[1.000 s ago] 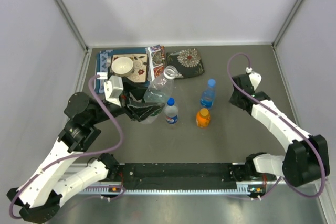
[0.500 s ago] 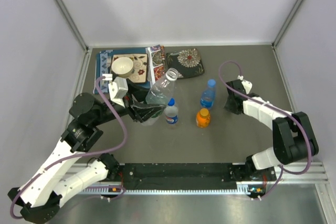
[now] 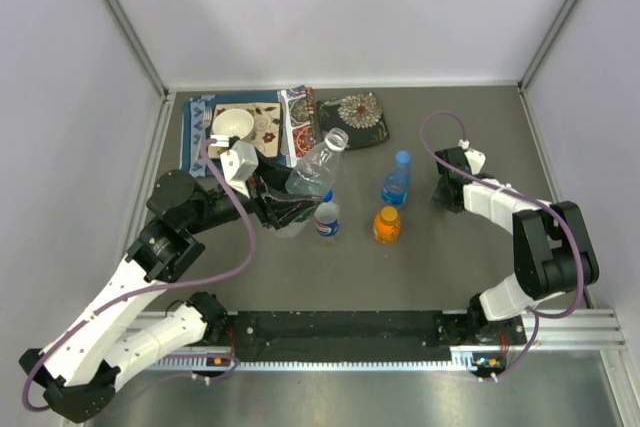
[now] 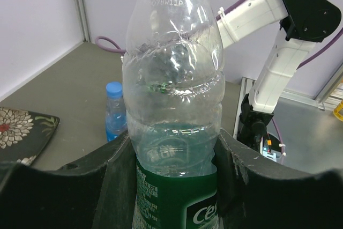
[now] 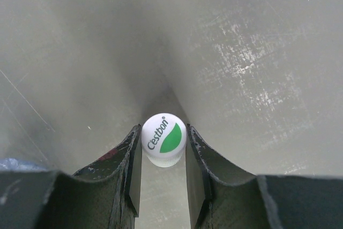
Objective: Unscrew the bottle caps
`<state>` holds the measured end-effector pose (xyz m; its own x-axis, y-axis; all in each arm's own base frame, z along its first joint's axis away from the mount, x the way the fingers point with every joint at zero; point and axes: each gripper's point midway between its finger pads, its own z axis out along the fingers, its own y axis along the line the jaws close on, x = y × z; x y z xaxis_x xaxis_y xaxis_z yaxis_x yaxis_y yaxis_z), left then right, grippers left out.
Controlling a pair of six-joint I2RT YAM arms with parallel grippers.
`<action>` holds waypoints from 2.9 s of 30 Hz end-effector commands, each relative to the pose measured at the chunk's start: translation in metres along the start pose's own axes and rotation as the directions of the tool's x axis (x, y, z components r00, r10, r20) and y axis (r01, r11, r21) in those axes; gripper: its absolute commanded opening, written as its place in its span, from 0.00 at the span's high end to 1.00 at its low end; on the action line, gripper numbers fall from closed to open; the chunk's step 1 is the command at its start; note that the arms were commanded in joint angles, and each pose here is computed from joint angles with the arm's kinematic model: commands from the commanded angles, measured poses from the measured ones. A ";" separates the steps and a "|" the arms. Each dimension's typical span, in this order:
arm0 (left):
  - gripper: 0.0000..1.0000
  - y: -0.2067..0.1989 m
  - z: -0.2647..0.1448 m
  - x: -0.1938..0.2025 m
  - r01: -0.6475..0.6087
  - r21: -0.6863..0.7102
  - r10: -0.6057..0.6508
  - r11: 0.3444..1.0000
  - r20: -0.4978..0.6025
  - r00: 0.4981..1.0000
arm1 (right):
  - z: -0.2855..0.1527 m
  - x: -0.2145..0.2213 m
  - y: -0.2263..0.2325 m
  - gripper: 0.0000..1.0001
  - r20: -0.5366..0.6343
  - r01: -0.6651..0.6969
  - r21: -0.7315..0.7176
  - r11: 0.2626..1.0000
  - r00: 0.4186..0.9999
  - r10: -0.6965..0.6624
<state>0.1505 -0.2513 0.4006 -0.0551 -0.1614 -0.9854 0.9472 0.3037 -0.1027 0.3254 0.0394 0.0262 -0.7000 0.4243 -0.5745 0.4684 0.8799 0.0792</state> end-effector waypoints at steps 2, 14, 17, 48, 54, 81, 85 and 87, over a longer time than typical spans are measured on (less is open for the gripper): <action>0.55 0.000 0.001 -0.010 -0.012 -0.003 0.012 1.000 0.044 0.999 | 0.001 0.000 0.003 0.80 -0.009 0.009 -0.022 1.000 1.000 -0.009; 0.55 -0.001 -0.001 -0.008 -0.010 0.004 0.010 1.000 0.042 0.999 | 0.001 0.013 0.004 0.58 -0.047 0.013 -0.047 0.999 0.999 -0.015; 0.55 -0.002 -0.001 -0.009 -0.013 0.006 0.013 1.000 0.044 0.999 | 0.002 0.015 0.004 0.54 -0.054 0.016 -0.047 0.999 0.998 -0.018; 0.54 0.006 0.024 -0.002 0.022 0.048 -0.021 0.999 -0.020 1.000 | -0.433 -0.136 0.124 0.13 0.388 0.365 -0.921 0.134 0.884 0.259; 0.53 0.008 0.033 -0.004 0.020 0.061 -0.017 0.998 -0.048 0.999 | -0.486 -0.104 0.145 0.09 0.417 0.425 -0.904 -0.040 0.900 0.126; 0.52 0.011 0.053 0.004 0.045 0.088 -0.037 0.995 -0.091 0.995 | -0.481 -0.079 0.188 0.44 0.437 0.435 -0.895 -0.100 0.900 0.008; 0.52 0.012 0.052 0.002 0.035 0.080 -0.028 0.996 -0.087 0.996 | -0.481 -0.076 0.188 0.61 0.436 0.433 -0.895 -0.113 0.900 -0.005; 0.52 0.012 0.053 0.000 0.029 0.079 -0.023 0.996 -0.085 0.996 | -0.482 -0.074 0.187 0.73 0.436 0.431 -0.895 -0.117 0.900 -0.013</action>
<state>0.1830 -0.2983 0.3733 -0.1907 -0.0339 -0.9811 0.9505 0.2433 -0.1932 0.2156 0.2755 0.4562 -0.4461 0.2731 -0.8523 -0.7995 0.3063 0.5167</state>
